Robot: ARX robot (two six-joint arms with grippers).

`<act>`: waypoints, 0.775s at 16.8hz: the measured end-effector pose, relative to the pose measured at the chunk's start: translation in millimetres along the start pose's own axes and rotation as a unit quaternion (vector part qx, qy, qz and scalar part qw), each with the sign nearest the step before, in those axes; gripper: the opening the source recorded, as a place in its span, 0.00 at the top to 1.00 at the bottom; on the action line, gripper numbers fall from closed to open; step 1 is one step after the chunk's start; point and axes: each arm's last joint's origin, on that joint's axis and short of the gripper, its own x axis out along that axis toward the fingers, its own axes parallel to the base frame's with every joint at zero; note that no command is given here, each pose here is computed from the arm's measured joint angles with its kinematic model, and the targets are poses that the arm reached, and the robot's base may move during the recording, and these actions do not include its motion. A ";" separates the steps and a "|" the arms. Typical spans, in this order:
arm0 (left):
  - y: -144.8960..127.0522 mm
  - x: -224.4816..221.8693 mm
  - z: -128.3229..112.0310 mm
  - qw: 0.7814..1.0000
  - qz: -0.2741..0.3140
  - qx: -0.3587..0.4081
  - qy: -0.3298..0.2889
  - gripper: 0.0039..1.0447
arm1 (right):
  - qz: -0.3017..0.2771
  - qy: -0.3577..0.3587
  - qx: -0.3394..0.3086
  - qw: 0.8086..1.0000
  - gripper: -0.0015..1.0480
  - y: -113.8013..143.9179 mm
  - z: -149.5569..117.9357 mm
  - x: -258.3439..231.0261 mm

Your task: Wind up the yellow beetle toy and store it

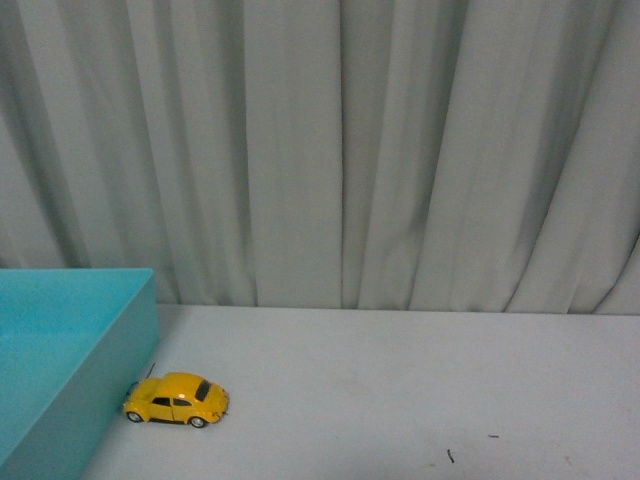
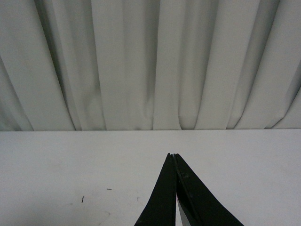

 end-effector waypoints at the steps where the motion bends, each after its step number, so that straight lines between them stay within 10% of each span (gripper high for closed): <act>1: 0.0 0.0 0.0 1.000 0.000 0.000 0.000 0.06 | 0.000 -0.001 0.000 1.000 0.98 0.0 0.3 -0.6; 13: 0.0 0.0 0.1 1.000 0.000 0.000 0.000 0.06 | 0.000 0.007 0.000 1.000 0.98 0.1 -3.7 -22.9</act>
